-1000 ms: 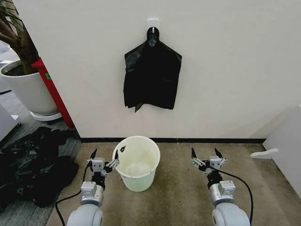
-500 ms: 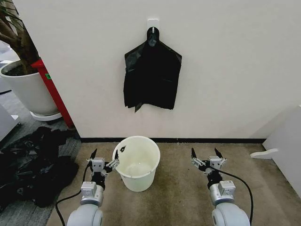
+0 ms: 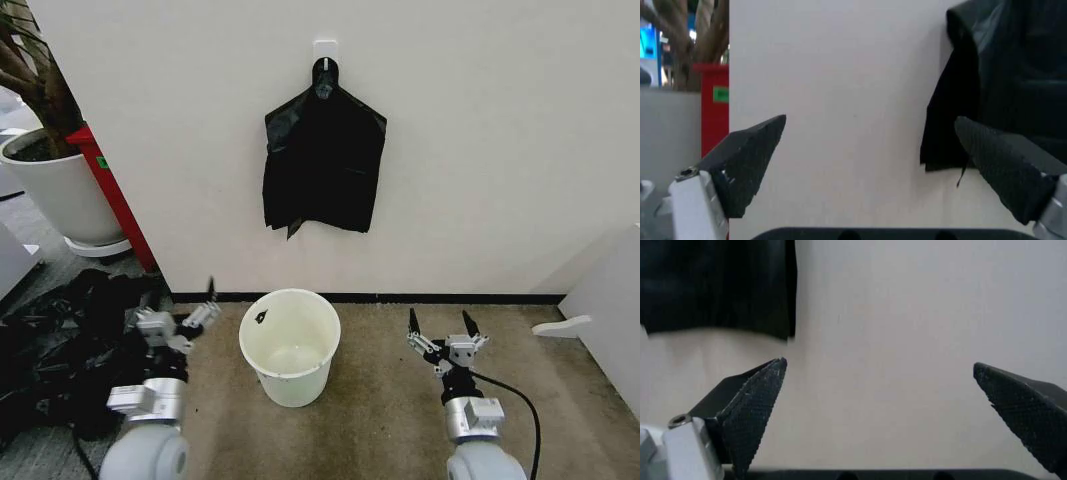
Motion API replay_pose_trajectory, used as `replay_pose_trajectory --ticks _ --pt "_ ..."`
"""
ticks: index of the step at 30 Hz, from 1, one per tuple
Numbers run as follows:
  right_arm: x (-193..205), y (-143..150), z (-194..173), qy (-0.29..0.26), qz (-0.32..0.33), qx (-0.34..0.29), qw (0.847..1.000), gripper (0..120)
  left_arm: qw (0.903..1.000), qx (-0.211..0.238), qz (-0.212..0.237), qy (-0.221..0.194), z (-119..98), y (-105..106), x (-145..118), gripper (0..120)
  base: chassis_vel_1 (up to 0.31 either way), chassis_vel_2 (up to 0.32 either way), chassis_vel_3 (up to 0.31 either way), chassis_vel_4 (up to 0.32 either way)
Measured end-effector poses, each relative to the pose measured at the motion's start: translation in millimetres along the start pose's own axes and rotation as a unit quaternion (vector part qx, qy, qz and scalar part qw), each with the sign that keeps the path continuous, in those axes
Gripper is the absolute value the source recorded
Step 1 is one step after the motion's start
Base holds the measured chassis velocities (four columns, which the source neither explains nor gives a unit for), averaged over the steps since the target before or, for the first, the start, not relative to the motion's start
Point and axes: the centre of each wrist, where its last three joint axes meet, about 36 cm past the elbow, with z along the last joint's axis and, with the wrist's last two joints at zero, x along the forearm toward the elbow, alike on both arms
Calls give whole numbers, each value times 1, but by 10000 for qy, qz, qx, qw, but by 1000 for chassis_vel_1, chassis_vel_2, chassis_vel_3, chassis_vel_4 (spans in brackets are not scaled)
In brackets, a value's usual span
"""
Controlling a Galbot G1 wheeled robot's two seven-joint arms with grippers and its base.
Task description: Place the garbage bag over the trash bin.
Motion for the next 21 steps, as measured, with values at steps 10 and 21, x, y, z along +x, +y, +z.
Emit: replay_pose_trajectory --ticks 10,21 --pt "-62 19 -35 -464 -462 -926 9935 100 9998 -157 50 -92 -3 2 -3 100 0 0 0 0" --pt "-170 82 -62 -800 -1675 -2788 9422 100 10000 -83 -5 29 0 8 -1 100 0 0 0 0"
